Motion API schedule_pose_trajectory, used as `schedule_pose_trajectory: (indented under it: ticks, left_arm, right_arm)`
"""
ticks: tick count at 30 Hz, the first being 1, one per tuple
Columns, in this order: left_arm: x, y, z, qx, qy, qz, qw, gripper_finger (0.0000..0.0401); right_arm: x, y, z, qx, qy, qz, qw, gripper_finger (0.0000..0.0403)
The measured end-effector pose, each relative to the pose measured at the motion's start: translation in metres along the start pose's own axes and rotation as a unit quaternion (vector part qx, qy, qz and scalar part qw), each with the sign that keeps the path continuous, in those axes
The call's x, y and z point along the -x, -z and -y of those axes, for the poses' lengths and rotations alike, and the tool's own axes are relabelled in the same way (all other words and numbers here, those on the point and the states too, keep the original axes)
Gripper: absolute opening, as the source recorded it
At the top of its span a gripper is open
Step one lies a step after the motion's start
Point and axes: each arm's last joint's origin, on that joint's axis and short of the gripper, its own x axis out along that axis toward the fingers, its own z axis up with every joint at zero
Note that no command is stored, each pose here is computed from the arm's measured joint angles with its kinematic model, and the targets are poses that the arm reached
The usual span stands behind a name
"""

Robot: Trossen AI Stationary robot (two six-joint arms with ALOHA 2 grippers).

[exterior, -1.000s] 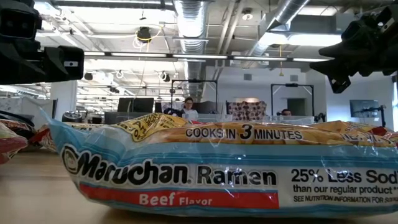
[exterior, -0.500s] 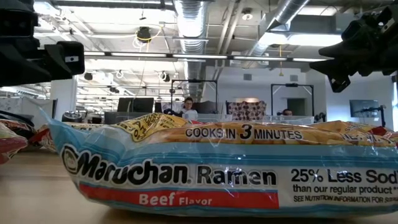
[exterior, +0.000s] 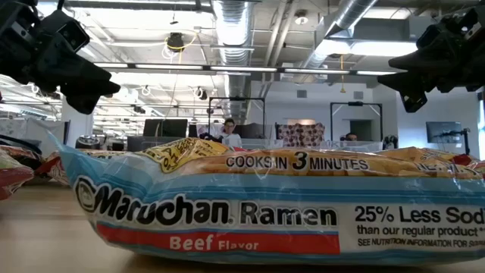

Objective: Sort Maruchan noodles
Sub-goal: Put the blue noodle pack into the black bin

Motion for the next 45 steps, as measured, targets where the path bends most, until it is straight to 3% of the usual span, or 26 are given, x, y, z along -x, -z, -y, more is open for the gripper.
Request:
schedule_pose_trajectory:
  ticks: [30, 37, 41, 45]
  left_arm:
    - [0.001, -0.007, -0.005, 0.062, -0.098, 0.062, 0.991, 0.0135]
    - [0.002, -0.008, -0.009, 0.065, -0.168, 0.086, 0.98, 0.0176]
    - [0.004, -0.01, -0.013, 0.082, -0.235, 0.12, 0.961, 0.0198]
    - [0.005, -0.013, -0.012, 0.102, -0.241, 0.141, 0.955, 0.0199]
  right_arm:
    - [0.0, 0.0, 0.0, 0.0, 0.0, 0.001, 1.0, 0.02]
    - [0.0, 0.0, 0.0, 0.0, -0.002, -0.001, 1.0, 0.02]
    - [0.0, 0.0, 0.0, 0.0, -0.002, -0.001, 1.0, 0.02]
    - [0.0, 0.0, 0.0, 0.0, -0.001, 0.0, 1.0, 0.02]
